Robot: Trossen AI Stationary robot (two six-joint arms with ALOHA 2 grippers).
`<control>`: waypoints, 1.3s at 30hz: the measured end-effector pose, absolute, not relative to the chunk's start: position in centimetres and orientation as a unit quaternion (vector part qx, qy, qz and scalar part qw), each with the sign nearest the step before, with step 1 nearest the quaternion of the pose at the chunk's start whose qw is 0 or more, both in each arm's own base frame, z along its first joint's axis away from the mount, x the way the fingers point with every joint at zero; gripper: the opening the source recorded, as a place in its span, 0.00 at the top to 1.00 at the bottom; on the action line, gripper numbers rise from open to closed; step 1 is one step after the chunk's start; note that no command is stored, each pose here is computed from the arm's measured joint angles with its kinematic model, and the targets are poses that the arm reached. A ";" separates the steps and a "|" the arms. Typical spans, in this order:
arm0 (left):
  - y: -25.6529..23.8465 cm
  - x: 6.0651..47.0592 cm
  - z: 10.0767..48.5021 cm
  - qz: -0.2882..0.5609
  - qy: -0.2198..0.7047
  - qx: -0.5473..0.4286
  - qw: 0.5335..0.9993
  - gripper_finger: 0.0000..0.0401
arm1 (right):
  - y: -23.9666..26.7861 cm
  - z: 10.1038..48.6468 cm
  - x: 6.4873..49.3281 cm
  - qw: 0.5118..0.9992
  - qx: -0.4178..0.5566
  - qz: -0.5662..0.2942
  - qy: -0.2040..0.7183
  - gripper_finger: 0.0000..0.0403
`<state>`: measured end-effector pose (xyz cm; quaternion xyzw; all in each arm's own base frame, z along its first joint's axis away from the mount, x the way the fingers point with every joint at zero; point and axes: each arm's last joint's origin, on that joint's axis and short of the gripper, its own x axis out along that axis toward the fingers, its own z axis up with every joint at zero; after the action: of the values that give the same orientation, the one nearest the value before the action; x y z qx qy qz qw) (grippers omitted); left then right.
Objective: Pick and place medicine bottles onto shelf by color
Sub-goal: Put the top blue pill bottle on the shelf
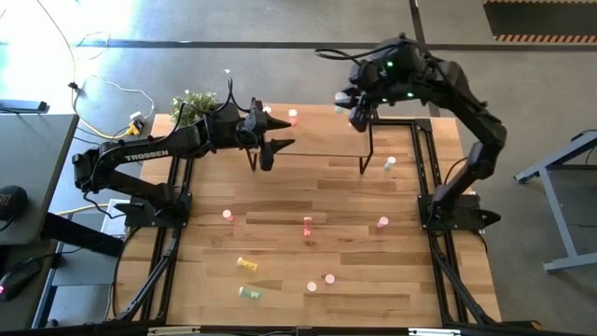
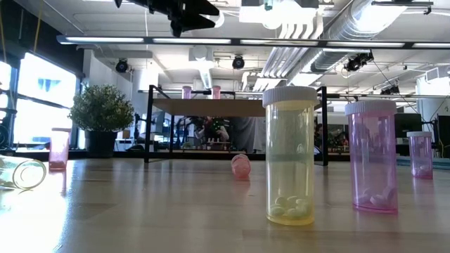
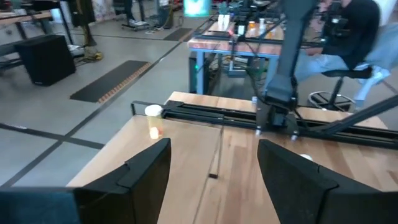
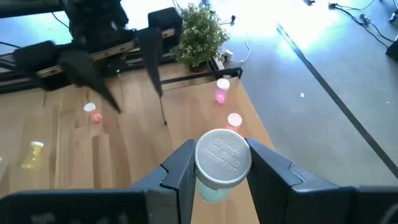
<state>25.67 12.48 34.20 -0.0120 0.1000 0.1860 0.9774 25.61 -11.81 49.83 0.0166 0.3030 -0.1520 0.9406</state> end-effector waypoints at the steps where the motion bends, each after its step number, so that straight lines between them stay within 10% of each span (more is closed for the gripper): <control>1: 12.5 25.7 34.2 0.189 0.100 -0.012 0.977 0.43 | -11.8 49.7 25.2 0.939 0.020 -0.154 0.307 0.73; 21: 12.6 25.6 34.2 0.208 0.101 -0.010 0.973 0.43 | -13.4 35.8 26.7 0.964 0.039 -0.190 0.182 0.73; 39: 12.7 25.6 34.2 0.219 0.101 -0.009 0.970 0.43 | -18.0 29.9 29.0 0.942 0.004 -0.210 0.263 0.73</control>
<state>25.61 12.67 34.21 -0.0089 0.1012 0.2192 0.9704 28.96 -17.96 29.92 0.0037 0.2629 -0.2101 0.9417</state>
